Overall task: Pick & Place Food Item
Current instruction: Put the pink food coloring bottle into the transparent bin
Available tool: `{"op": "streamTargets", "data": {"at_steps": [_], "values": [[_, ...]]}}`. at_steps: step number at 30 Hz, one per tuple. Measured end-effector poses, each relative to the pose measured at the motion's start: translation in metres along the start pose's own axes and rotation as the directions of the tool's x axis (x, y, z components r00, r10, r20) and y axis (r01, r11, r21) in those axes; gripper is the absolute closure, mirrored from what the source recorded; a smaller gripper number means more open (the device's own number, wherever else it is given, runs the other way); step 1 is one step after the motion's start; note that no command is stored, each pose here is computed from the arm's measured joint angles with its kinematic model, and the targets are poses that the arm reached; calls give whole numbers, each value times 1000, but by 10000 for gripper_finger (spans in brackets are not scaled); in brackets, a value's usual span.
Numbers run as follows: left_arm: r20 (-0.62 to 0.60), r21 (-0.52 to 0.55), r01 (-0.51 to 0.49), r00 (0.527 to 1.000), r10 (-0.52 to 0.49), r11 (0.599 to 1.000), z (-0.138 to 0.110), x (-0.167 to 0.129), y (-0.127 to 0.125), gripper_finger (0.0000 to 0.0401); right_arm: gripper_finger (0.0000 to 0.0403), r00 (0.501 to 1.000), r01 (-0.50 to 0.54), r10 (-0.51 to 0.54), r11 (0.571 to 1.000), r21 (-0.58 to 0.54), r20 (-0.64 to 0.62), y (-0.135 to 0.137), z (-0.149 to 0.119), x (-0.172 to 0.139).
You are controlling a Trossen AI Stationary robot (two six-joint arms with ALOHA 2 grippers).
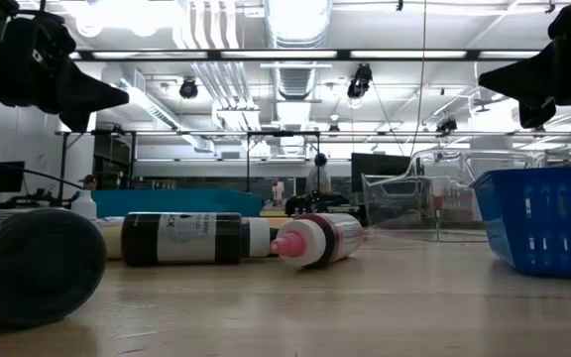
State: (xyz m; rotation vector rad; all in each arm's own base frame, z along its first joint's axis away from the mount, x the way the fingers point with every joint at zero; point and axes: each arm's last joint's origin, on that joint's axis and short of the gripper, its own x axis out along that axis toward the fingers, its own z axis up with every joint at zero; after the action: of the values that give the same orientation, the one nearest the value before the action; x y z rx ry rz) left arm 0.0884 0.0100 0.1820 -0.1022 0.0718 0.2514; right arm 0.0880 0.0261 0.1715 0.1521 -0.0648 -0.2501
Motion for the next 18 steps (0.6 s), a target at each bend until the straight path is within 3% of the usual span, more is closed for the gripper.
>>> {"op": "streamTargets", "data": {"at_steps": [18], "values": [[3, -20, 1, 1000, -1, 1000, 0, 0, 0, 396, 394, 1000, -3, 3, 1000, -19, 0, 0, 0, 0]]}}
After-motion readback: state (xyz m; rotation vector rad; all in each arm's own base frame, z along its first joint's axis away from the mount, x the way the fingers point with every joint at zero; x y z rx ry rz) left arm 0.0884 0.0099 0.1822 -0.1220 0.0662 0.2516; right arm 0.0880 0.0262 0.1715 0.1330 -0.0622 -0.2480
